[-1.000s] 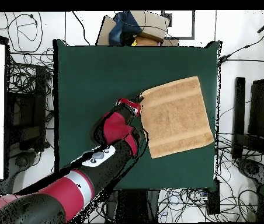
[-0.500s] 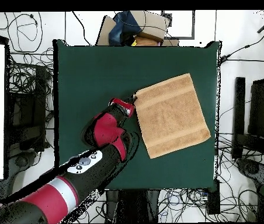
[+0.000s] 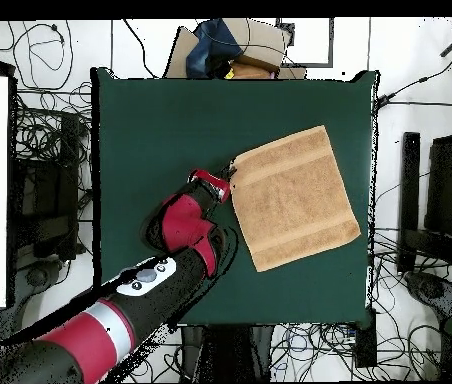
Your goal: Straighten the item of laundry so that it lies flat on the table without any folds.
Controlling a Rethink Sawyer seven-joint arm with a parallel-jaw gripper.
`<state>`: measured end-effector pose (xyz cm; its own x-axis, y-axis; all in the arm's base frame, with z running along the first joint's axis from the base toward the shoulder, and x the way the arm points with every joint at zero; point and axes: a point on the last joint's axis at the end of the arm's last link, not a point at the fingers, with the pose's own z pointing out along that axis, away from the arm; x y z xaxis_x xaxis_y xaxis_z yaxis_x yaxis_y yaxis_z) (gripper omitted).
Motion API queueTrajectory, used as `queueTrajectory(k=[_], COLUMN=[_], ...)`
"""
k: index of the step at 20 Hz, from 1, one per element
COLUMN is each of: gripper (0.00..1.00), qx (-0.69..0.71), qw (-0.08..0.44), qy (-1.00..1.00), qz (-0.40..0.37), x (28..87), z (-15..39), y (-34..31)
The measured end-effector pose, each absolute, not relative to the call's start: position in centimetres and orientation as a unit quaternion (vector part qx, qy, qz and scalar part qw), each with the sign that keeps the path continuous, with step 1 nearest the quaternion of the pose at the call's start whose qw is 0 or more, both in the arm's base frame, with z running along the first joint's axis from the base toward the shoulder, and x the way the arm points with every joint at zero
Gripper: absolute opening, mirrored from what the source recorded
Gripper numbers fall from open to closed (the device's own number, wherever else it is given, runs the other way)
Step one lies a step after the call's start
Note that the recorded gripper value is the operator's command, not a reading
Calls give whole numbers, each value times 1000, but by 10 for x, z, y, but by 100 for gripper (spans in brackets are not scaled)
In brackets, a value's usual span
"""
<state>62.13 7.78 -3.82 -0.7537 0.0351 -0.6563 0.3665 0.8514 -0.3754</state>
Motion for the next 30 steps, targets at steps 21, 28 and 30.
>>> queueTrajectory(k=[21, 28, 30], gripper=[100, 100, 100], qx=[111, 113, 115], qw=[333, 332, 333], qy=[903, 903, 902], qz=[-249, -249, -249], x=[621, 621, 622], z=[-39, -38, -36], y=[78, 76, 74])
